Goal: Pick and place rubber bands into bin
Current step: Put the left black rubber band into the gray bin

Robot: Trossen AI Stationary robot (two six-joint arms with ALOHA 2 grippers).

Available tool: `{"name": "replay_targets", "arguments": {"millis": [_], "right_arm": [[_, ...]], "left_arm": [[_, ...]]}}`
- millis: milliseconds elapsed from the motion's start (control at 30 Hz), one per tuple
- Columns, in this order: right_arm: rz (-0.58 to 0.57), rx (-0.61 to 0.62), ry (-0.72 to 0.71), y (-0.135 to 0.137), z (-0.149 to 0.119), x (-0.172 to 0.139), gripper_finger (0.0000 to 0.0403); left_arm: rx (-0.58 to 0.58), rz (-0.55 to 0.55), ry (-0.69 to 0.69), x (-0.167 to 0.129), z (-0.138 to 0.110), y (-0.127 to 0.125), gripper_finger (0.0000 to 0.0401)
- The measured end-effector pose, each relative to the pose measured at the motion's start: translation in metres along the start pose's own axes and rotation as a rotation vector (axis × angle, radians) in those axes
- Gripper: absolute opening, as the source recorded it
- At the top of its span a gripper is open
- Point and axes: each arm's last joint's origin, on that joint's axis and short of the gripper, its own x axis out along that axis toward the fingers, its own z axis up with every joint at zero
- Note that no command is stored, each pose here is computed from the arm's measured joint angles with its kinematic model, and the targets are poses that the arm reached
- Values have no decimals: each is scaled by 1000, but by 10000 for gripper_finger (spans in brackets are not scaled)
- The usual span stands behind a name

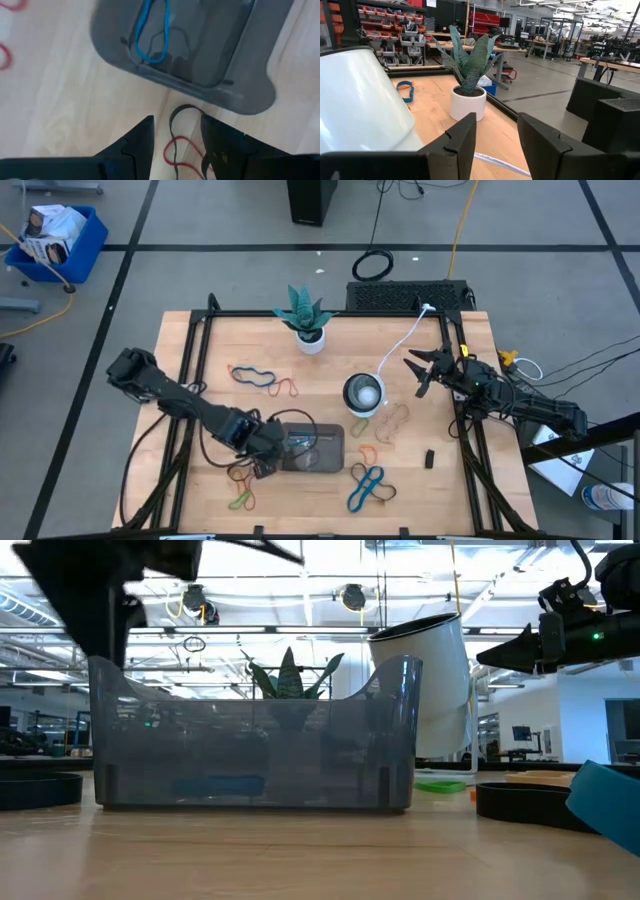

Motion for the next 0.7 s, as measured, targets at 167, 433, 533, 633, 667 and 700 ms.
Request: {"name": "replay_targets", "arguments": {"millis": [167,433,533,633,667,700], "right_arm": [[0,4,-1,0,0,0,141],[-1,4,-2,0,0,0,141],[-1,4,-2,0,0,0,141],[-1,4,-2,0,0,0,141],[0,4,1,0,0,0,141],[0,3,2,0,0,0,141]], "left_arm": [[-33,-3,23,19,-16,1,168],[-10,4,40,34,-31,-1,168],[-6,8,43,40,-33,-2,168],[-4,8,57,50,-31,-5,168],[-5,17,65,53,-32,-5,168],[-7,21,84,57,-32,-5,168]]}}
